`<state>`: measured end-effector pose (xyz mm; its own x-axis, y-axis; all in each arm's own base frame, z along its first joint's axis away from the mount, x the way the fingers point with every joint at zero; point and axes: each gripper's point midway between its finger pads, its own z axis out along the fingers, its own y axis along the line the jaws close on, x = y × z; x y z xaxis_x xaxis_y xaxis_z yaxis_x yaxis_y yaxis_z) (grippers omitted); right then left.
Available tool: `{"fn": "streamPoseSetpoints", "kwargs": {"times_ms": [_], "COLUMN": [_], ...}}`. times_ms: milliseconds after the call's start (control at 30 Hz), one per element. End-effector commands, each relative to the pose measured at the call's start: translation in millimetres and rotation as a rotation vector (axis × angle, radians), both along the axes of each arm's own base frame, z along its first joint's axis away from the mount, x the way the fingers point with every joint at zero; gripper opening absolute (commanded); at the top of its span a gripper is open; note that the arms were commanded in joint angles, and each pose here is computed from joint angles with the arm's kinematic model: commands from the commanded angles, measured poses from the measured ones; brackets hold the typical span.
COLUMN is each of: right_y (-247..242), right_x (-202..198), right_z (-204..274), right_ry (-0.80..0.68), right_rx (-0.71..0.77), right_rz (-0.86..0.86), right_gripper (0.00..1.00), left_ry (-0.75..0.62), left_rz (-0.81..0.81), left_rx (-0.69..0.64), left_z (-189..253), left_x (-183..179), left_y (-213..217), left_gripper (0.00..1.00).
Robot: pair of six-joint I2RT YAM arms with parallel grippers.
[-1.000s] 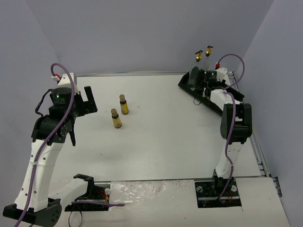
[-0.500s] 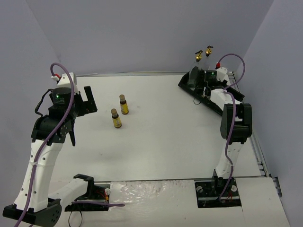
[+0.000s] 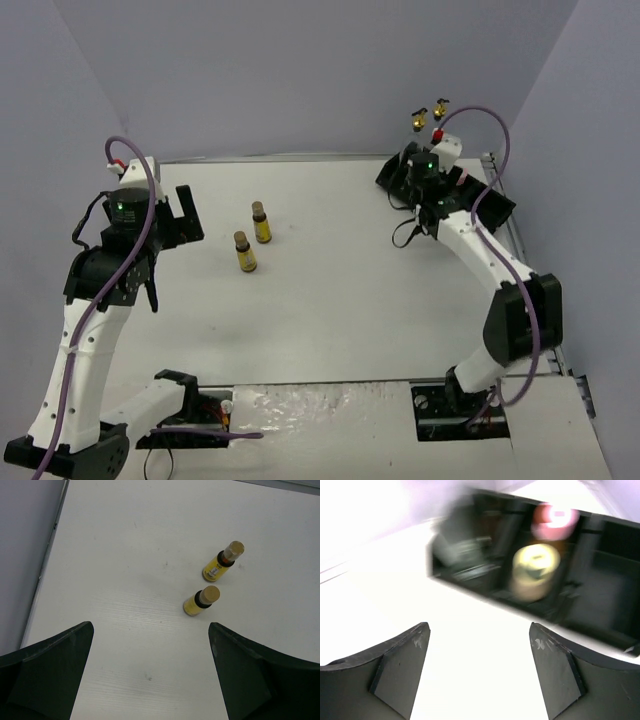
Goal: Organize the condiment bottles
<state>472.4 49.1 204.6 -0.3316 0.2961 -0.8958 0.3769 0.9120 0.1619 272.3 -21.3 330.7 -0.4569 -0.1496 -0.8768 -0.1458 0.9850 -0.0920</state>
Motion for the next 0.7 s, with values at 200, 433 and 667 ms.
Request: {"fn": "streamPoseSetpoints", "kwargs": {"times_ms": [200,433,667], "right_y": [225,322,372], "right_x": [-47,-26,-14], "right_z": [44,58,53], "right_ry": [-0.037,-0.008,0.007], "right_rx": [0.077,0.044,0.062], "right_rz": [0.613,0.751,0.820], "right_gripper": [0.78,0.79,0.76], "left_ry": [-0.096,-0.098,-0.104], "left_rz": [0.040,0.054,0.059], "left_rx": [-0.010,0.000,-0.002], "left_z": [37,45,50], "left_x": [-11,-22,-29], "left_y": [10,15,17], "left_gripper": [0.97,0.97,0.97]}}
